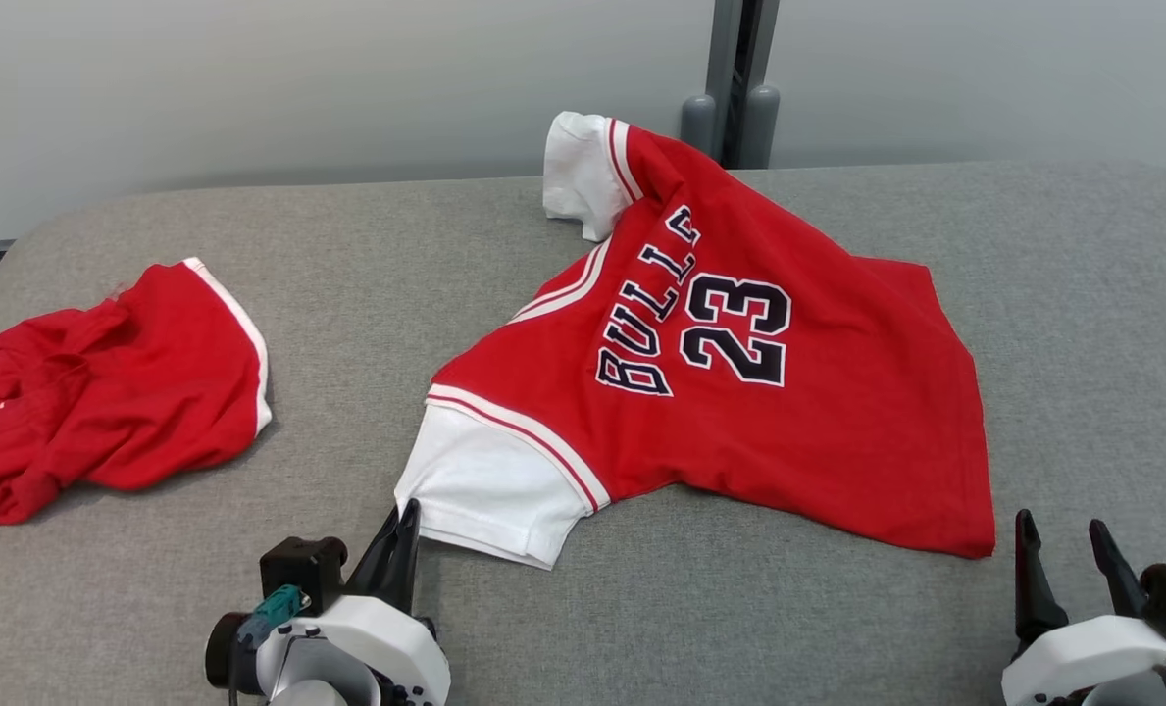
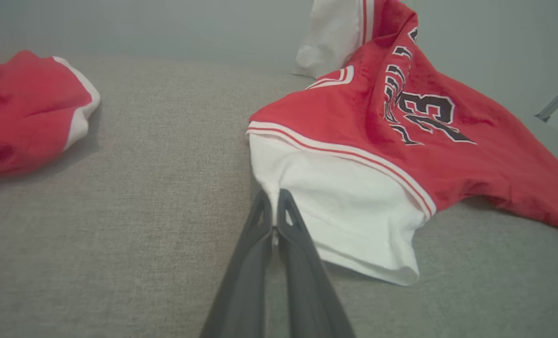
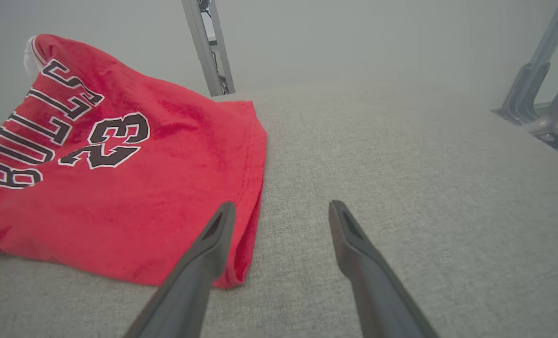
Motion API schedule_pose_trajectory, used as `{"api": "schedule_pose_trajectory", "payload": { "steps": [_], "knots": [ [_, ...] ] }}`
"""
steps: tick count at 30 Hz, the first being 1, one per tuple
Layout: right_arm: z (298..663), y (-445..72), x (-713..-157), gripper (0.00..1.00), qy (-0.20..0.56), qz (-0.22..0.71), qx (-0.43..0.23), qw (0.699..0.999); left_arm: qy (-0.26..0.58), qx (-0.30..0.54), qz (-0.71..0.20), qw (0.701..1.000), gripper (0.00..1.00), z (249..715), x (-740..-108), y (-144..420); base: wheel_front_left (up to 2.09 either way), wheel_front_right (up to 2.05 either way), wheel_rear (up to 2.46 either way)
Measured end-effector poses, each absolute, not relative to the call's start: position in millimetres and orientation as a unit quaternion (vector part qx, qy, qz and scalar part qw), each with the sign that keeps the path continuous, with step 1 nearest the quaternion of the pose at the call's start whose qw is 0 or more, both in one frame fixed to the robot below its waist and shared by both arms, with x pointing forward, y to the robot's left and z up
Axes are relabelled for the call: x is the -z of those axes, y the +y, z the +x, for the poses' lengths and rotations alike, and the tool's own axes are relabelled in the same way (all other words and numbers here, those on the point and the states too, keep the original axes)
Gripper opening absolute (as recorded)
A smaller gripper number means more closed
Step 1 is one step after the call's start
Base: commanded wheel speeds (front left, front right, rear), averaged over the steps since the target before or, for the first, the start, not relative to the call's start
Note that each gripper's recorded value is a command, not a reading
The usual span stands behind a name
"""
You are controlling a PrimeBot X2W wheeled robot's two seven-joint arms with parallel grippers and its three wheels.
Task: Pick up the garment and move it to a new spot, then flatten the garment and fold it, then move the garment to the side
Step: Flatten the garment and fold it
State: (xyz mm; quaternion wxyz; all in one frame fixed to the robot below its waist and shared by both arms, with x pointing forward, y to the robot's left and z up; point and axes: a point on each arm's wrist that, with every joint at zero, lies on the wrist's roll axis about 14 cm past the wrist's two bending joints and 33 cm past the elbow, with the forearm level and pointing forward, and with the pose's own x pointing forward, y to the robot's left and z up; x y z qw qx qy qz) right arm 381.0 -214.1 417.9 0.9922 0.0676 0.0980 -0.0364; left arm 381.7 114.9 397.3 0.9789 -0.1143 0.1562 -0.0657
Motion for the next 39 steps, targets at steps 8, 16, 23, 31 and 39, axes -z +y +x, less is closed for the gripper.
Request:
{"api": "schedule_pose_trajectory", "payload": {
  "steps": [8,16,23,31,39],
  "knots": [
    [381,-190,-388,1.00,0.146,0.160,0.035,0.976,0.105,0.058,-0.127,0.985,0.00,377,-426,127,0.00,0.00,0.00],
    [376,-177,-368,1.00,0.184,0.187,0.035,0.964,0.091,0.065,-0.123,0.986,0.00,374,-433,126,0.00,0.00,0.00],
    [381,-175,-364,1.00,0.188,0.224,0.048,0.955,0.093,0.077,-0.112,0.986,0.00,374,-431,121,0.00,0.00,0.00],
    [386,-171,-360,0.00,0.197,0.237,0.045,0.950,0.094,0.077,-0.112,0.986,0.00,375,-431,121,0.00,0.00,0.00],
    [396,-170,-383,0.00,0.164,0.227,0.024,0.960,0.075,0.067,-0.163,0.981,0.00,377,-444,123,0.00,0.00,0.00]
  ]
}}
